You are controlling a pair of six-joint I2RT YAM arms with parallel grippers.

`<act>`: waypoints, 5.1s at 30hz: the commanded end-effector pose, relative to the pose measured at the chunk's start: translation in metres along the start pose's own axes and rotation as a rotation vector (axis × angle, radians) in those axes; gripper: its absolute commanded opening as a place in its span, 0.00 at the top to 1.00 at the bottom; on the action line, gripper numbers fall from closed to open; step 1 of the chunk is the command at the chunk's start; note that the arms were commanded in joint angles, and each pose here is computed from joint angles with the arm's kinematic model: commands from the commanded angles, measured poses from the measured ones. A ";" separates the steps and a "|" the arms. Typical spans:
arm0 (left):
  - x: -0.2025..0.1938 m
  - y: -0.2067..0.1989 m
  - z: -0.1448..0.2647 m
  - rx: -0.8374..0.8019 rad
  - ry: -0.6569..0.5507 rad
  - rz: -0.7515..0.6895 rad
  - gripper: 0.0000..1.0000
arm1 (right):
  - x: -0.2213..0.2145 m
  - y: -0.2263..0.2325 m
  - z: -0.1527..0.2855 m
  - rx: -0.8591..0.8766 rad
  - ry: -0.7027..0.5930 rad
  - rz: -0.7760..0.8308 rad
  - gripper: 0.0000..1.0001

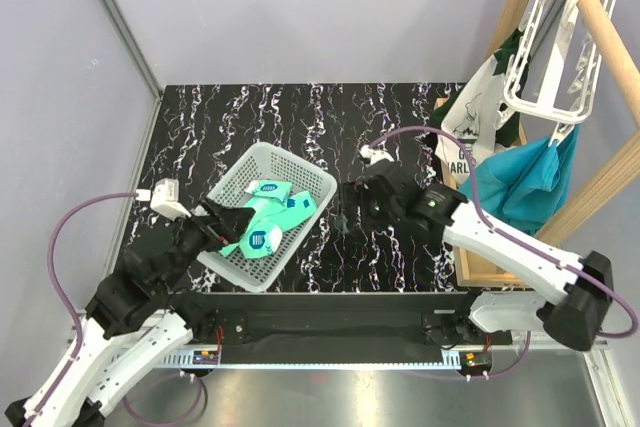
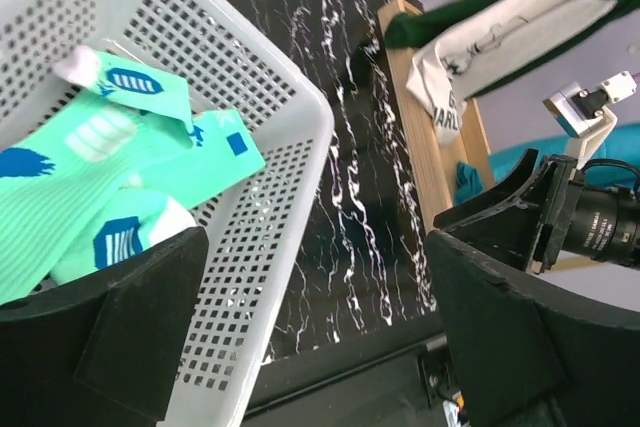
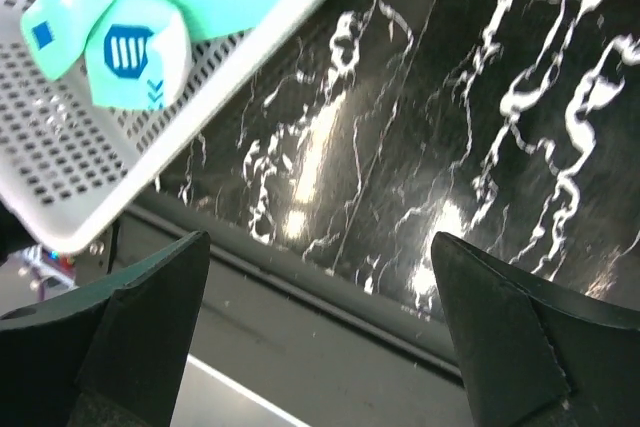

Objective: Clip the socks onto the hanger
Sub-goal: Open the clamp at the hanger.

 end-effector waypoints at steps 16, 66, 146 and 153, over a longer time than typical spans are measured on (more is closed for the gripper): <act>0.040 0.078 -0.101 0.418 0.167 0.098 0.16 | 0.068 0.045 0.020 0.036 -0.160 0.119 0.00; 0.023 -0.156 -0.172 -0.474 -0.016 -0.202 0.23 | 0.182 -0.001 0.269 -0.293 -0.707 0.048 0.03; -0.016 -0.417 -0.201 -1.193 -0.146 -0.356 1.00 | 0.190 -0.030 0.282 -0.412 -0.819 -0.117 0.43; -0.017 -0.407 -0.208 -1.180 -0.123 -0.330 1.00 | 0.201 -0.053 0.270 -0.497 -0.808 -0.135 0.41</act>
Point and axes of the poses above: each gripper's point midway between its finger pads, its own z axis back along the fingers, its own y axis along the line the jaws close on, x = y × z, the point moved 2 cm from there along z, back along the fingers, and after that the axes turned 5 degrees about -z, right-handed, at the moved point
